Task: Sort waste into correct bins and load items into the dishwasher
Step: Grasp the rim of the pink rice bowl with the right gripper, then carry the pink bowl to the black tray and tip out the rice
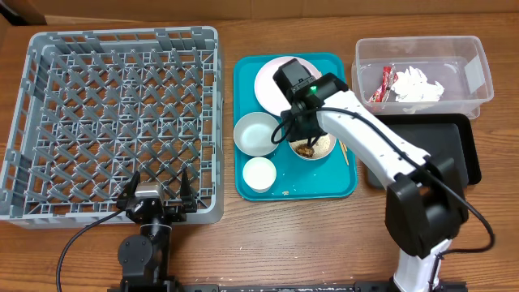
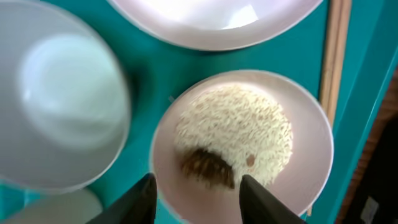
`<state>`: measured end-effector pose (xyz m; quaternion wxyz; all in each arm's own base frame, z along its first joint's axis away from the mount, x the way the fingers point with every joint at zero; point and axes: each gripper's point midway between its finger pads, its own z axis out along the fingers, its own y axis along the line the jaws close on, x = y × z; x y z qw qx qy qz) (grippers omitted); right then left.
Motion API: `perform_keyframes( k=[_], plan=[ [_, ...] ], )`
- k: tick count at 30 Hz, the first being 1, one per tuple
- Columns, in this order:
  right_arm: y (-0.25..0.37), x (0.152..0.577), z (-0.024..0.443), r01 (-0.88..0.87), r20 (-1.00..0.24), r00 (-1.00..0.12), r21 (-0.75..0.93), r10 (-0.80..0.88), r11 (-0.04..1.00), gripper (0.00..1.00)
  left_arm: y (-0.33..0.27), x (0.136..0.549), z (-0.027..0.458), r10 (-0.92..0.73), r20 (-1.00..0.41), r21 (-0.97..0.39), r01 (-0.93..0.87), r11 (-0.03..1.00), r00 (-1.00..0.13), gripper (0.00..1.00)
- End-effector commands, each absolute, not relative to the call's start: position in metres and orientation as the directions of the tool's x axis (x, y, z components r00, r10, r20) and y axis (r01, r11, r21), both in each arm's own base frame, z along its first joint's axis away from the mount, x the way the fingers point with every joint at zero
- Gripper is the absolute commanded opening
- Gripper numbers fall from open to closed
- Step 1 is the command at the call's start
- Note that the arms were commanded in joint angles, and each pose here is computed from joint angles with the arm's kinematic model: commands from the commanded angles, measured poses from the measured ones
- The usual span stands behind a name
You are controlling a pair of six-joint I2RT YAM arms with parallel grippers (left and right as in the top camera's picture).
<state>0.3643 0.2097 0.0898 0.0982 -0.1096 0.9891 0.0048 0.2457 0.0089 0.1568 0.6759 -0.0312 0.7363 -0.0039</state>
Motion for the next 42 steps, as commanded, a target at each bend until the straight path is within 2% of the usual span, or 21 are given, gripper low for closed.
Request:
perform_keyframes(
  k=[1,10,13,16,26,30,36,42],
  plan=[
    [0.225,0.354,0.105,-0.32,-0.211,-0.928,0.028,-0.308,0.947,0.46,0.01,0.246,0.156,-0.036,-0.996,-0.033,-0.046,0.998,-0.079,1.0],
    [0.224,0.338,0.068,-0.362,-0.172,-0.919,0.017,-0.354,0.932,0.44,0.01,0.246,0.156,-0.036,-0.996,-0.032,-0.046,0.998,-0.079,1.0],
    [0.224,0.338,0.06,-0.369,-0.183,-0.915,0.017,-0.36,0.929,0.4,0.01,0.246,0.156,-0.036,-0.996,-0.032,-0.046,0.998,-0.079,1.0],
    [0.226,0.341,0.053,-0.369,-0.204,-0.912,0.022,-0.357,0.929,0.31,0.01,0.246,0.156,-0.036,-0.996,-0.032,-0.046,0.998,-0.078,1.0],
    [0.224,0.337,0.039,-0.368,-0.203,-0.912,0.022,-0.357,0.929,0.3,0.01,0.246,0.156,-0.036,-0.996,-0.033,-0.046,0.998,-0.079,1.0],
    [0.225,0.339,0.04,-0.369,-0.21,-0.911,0.024,-0.356,0.929,0.2,0.01,0.246,0.156,-0.036,-0.996,-0.032,-0.046,0.998,-0.078,1.0],
    [0.229,0.347,0.056,-0.366,-0.236,-0.906,0.022,-0.351,0.93,0.04,0.01,0.246,0.156,-0.036,-0.996,-0.033,-0.046,0.998,-0.079,1.0],
    [0.232,0.358,0.117,-0.309,-0.291,-0.914,0.053,-0.281,0.95,0.04,0.01,0.246,0.156,-0.036,-0.996,-0.033,-0.046,0.998,-0.079,1.0]
  ],
)
